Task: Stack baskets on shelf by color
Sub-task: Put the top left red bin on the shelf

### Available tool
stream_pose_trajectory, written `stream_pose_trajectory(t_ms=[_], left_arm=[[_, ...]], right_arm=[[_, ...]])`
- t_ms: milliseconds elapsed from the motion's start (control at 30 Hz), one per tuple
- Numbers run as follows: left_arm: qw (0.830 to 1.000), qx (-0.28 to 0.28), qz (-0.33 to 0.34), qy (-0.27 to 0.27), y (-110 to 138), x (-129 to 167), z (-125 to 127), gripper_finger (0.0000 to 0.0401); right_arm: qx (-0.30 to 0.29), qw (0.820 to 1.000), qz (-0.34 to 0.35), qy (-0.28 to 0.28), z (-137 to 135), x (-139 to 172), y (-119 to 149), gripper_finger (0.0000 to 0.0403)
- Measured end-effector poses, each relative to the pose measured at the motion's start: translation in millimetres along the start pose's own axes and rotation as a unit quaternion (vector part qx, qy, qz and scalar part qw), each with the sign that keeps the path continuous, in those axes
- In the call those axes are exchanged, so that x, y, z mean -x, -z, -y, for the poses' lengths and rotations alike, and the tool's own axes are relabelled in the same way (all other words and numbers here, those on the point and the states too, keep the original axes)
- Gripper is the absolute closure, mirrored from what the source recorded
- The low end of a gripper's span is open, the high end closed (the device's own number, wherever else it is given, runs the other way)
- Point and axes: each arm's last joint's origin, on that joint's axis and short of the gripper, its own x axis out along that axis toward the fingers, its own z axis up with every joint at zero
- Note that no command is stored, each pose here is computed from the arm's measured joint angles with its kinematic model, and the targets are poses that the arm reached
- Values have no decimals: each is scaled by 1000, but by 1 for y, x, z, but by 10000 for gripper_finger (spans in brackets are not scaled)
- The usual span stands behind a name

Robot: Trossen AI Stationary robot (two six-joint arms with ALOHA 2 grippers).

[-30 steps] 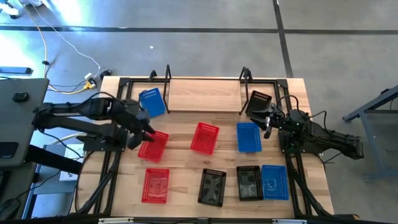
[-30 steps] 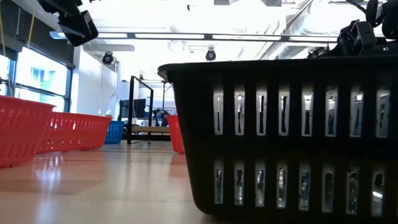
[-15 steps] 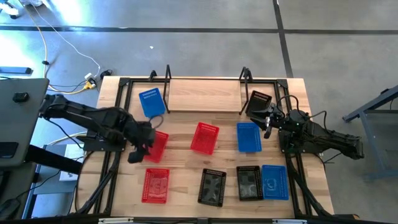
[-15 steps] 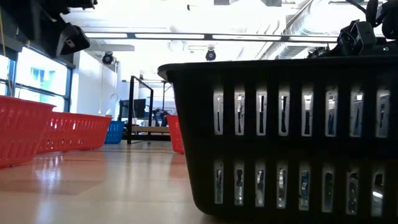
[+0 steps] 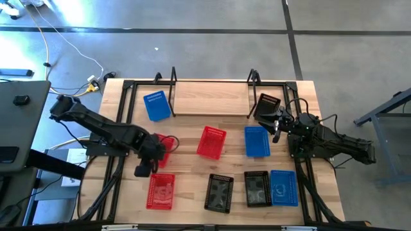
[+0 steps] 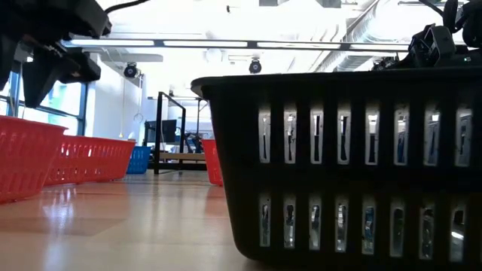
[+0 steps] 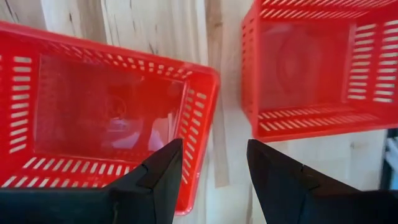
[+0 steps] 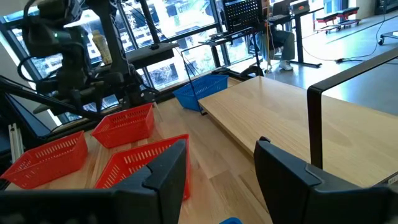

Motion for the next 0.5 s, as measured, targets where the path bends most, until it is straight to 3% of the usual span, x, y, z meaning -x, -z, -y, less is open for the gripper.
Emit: stream_pose_trajectory(t_ms=[333,500], left_arm=[[999,-12,-44,-14,-4,-19,6,232],[997,-4,-60,-56,-7,-31,6,232]], right_arm=[[0,1000,0,0,0,0,0,231],[0,1000,0,0,0,0,0,231]])
